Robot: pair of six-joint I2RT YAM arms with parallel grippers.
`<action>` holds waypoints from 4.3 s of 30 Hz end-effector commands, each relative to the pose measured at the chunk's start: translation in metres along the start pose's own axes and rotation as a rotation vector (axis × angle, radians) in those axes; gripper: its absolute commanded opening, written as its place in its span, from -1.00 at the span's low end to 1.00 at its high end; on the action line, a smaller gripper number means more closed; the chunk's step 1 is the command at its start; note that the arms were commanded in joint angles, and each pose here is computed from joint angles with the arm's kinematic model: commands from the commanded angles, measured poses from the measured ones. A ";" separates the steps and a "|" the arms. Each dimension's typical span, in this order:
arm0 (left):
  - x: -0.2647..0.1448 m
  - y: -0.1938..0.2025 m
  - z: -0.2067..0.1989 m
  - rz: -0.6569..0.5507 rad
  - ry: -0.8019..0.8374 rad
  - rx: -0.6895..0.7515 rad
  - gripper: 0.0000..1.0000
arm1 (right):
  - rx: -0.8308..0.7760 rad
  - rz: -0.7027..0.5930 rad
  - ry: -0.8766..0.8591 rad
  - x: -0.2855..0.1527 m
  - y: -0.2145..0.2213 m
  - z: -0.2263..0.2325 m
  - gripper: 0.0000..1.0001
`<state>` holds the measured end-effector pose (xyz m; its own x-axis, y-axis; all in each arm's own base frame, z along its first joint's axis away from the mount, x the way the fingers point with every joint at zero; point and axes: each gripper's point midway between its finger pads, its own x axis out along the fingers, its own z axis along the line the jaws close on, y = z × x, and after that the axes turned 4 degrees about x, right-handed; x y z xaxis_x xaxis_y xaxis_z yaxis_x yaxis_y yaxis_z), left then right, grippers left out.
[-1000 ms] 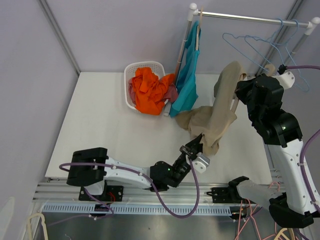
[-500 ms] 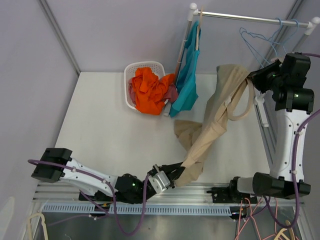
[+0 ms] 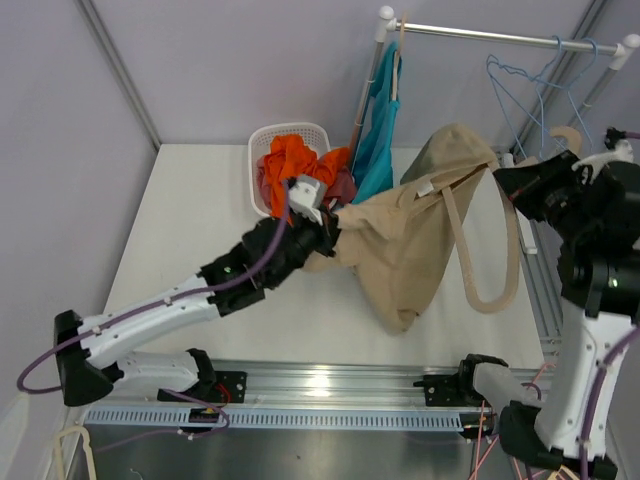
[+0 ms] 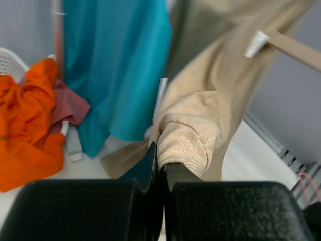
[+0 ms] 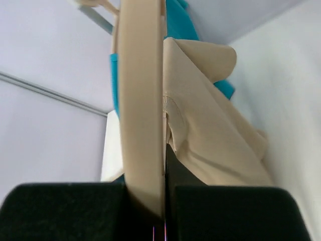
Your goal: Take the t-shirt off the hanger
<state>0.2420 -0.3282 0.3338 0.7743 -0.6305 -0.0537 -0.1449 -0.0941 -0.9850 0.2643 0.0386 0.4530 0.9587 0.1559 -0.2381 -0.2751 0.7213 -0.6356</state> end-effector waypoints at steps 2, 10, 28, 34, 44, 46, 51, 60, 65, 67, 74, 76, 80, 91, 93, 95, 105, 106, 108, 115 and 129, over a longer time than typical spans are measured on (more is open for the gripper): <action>-0.035 -0.050 0.031 0.037 -0.021 -0.134 -0.99 | -0.158 -0.164 -0.014 -0.036 -0.019 0.005 -1.00; -0.034 -0.131 0.093 0.000 -0.233 -0.074 -0.99 | -0.115 0.092 -0.246 -0.043 0.021 0.048 -1.00; -0.007 -0.167 0.187 -0.040 -0.453 -0.148 -0.99 | -0.223 0.244 -0.365 -0.150 0.121 0.020 -1.00; -0.007 -0.205 0.170 -0.053 -0.380 -0.167 -0.99 | -0.298 -0.028 -0.220 -0.182 0.085 -0.003 -1.00; -0.085 -0.268 0.115 -0.181 -0.229 -0.143 -0.99 | -0.265 -0.136 -0.118 -0.126 0.060 -0.023 -1.00; -0.090 -0.285 0.121 -0.268 -0.256 -0.129 -0.99 | -0.259 -0.187 -0.127 -0.114 0.048 -0.019 -1.00; -0.096 -0.321 0.124 -0.413 -0.271 -0.081 -0.99 | -0.236 -0.227 -0.160 -0.078 0.027 -0.003 -1.00; -0.080 -0.380 0.117 -0.606 -0.206 0.015 -0.99 | -0.240 -0.257 -0.162 -0.036 -0.007 0.022 -1.00; -0.073 -0.408 0.110 -0.722 -0.150 0.069 -0.99 | -0.291 -0.321 -0.120 -0.014 -0.031 0.024 -1.00; -0.063 -0.415 0.113 -0.760 -0.141 0.085 -0.99 | -0.314 -0.357 -0.133 -0.008 -0.041 0.030 -1.00; -0.043 -0.430 0.136 -0.838 -0.165 0.135 -0.99 | -0.346 -0.372 -0.096 0.034 -0.068 0.041 -1.00; -0.039 -0.429 0.152 -0.835 -0.198 0.146 -0.99 | -0.357 -0.360 -0.080 0.050 -0.070 0.039 -1.00; 0.012 -0.376 0.196 -0.679 -0.260 0.061 -0.99 | -0.374 -0.322 -0.045 0.088 -0.072 0.026 -1.00; 0.221 0.053 0.260 0.202 -0.269 -0.516 -0.99 | -0.513 -0.228 -0.057 0.210 -0.107 0.014 -1.00; 0.229 0.089 0.251 0.300 -0.265 -0.565 -0.99 | -0.515 -0.233 -0.075 0.225 -0.125 0.011 -1.00; 0.234 0.145 0.247 0.433 -0.261 -0.667 -0.99 | -0.516 -0.263 -0.095 0.222 -0.147 0.020 -1.00; 0.215 0.179 0.238 0.550 -0.209 -0.703 -0.99 | -0.479 -0.259 -0.177 0.252 -0.167 0.000 -1.00; 0.213 0.173 0.239 0.543 -0.215 -0.691 -0.99 | -0.473 -0.256 -0.174 0.255 -0.167 -0.003 -1.00; 0.206 0.149 0.233 0.516 -0.208 -0.659 -0.99 | -0.461 -0.243 -0.178 0.258 -0.165 -0.004 -1.00; 0.174 0.056 0.214 0.358 -0.279 -0.465 -0.25 | -0.431 -0.192 -0.178 0.272 -0.155 -0.017 -1.00; 0.094 -0.058 0.194 0.124 -0.428 -0.292 0.99 | -0.334 -0.078 -0.238 0.281 -0.142 -0.033 -0.89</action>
<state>0.4498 -0.2515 0.3567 0.8883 -0.3659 -0.2775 -0.3996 -0.3182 -0.8597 0.5804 -0.0486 0.4273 0.9637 0.2555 -0.0773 -0.1974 0.4871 -0.8507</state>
